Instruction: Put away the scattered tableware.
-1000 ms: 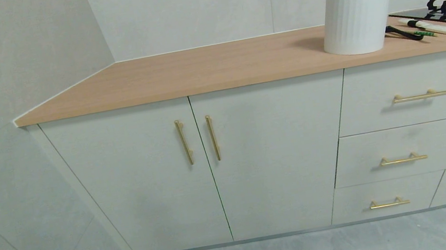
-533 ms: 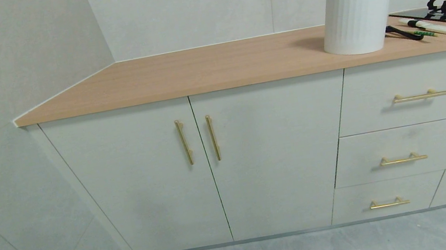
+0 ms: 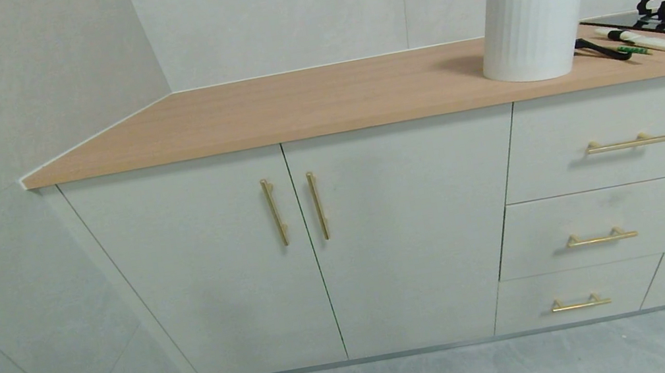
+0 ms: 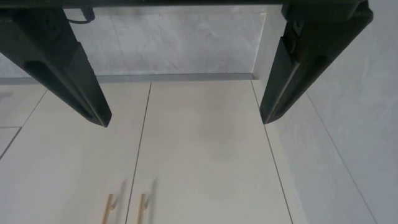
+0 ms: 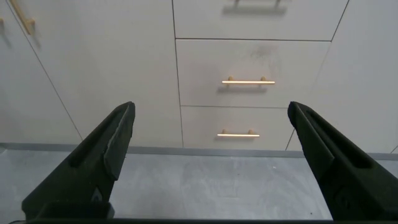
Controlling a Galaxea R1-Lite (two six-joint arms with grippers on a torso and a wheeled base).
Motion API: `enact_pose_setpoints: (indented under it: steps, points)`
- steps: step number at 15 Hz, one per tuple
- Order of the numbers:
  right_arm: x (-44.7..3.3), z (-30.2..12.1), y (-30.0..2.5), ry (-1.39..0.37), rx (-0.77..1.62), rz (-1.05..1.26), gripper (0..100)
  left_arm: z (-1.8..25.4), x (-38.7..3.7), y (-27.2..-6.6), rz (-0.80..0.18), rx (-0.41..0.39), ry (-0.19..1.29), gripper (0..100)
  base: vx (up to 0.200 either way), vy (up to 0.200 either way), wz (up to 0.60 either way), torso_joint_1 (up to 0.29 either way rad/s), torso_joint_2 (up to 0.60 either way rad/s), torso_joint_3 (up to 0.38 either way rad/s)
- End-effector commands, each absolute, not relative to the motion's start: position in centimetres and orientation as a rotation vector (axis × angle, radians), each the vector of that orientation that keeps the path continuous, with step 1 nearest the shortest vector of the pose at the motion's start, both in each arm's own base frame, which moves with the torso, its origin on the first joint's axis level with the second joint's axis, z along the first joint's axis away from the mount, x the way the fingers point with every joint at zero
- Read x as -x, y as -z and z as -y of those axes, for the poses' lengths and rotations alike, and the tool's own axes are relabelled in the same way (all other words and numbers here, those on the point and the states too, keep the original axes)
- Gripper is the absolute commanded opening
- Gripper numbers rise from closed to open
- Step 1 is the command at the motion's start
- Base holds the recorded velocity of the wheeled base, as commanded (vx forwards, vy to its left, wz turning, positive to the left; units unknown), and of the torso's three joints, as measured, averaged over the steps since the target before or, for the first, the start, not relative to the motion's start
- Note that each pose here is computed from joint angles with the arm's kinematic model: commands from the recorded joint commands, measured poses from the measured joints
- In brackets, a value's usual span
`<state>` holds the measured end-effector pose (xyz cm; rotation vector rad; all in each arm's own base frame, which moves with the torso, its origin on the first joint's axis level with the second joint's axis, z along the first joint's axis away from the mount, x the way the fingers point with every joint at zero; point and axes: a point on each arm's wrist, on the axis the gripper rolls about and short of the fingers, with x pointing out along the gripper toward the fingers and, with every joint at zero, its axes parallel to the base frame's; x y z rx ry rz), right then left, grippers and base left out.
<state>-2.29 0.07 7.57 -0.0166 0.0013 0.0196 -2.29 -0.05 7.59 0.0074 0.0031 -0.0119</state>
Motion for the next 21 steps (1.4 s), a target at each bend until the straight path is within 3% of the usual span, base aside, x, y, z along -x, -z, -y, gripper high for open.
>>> enact_pose_setpoints:
  steps: [1,16,21]
  points:
    - [2.27,-0.07,-7.57,-0.02,0.017,-0.004,100,0.05,2.29,-7.59,-0.003,-0.008,0.011,100,0.0,-0.2,0.0,0.002,0.01,0.002]
    - [2.27,-0.07,-7.58,-0.02,0.012,-0.003,100,0.05,2.29,-7.59,-0.003,-0.006,0.011,100,0.0,-0.2,0.0,0.003,0.0,0.002]
    - [2.27,-0.07,-7.57,-0.02,0.011,-0.004,100,0.05,2.29,-7.59,-0.003,-0.006,0.011,100,0.0,0.0,0.0,0.0,0.0,0.0]
